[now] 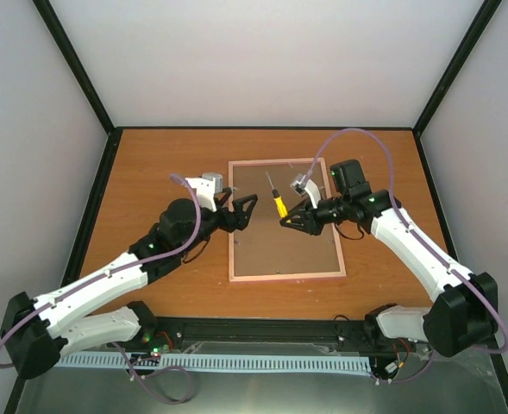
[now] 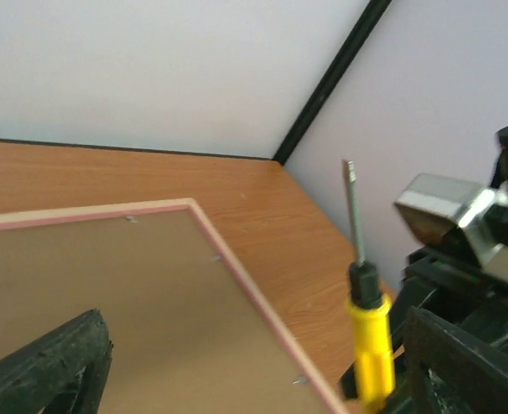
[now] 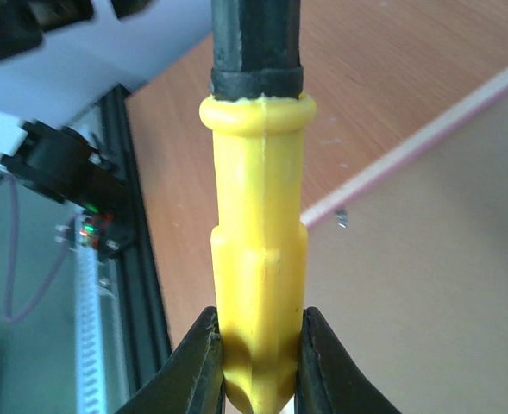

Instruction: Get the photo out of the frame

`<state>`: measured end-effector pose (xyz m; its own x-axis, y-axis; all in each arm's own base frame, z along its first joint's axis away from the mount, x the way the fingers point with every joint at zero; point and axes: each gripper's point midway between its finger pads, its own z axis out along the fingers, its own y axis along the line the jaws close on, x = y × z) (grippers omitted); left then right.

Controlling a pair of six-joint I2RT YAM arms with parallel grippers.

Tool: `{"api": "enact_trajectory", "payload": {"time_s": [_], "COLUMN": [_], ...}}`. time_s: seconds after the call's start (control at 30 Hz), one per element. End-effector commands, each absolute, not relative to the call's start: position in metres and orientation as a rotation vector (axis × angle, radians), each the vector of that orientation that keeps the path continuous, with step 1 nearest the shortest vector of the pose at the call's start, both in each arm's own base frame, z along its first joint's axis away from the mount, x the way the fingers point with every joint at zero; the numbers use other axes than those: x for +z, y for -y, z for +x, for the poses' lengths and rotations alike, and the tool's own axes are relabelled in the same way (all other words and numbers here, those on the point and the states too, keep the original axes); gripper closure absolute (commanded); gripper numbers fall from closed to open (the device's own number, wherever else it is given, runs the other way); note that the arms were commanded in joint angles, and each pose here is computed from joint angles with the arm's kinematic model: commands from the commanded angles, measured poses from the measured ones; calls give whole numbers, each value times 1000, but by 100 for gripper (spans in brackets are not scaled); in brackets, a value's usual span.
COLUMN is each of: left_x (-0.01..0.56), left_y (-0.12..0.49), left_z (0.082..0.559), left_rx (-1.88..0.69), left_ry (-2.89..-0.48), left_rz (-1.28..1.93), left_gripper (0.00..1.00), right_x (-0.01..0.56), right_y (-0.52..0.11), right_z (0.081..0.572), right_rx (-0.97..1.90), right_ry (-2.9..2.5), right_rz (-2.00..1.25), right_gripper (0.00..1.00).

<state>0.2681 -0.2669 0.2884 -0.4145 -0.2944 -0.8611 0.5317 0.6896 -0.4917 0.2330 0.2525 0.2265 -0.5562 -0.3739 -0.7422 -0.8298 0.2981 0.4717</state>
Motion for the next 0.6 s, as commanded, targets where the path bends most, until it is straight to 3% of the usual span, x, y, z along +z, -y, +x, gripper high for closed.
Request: {"api": "enact_trajectory", "payload": {"time_s": [0.0, 0.1, 0.23, 0.37, 0.57], "left_x": [262, 247, 247, 258, 224], "left_y": [245, 243, 244, 246, 268], "left_z": [263, 259, 250, 237, 192], "left_rx": [-634, -565, -528, -444, -24], "left_ry": [-1890, -1952, -1944, -1831, -1553], "left_rz": [348, 434, 571, 725, 1184], "left_gripper": [10, 15, 29, 34, 40], "right_x": [212, 203, 190, 174, 155], "right_y": [-226, -219, -214, -207, -192], "right_z": [234, 229, 223, 216, 208], "right_rx": [950, 909, 895, 867, 740], "right_ry": [-2116, -2150, -2216, -2282, -2346], "right_rz": [-1132, -1168, -1209, -1279, -1385], "right_gripper": [97, 97, 97, 97, 97]}}
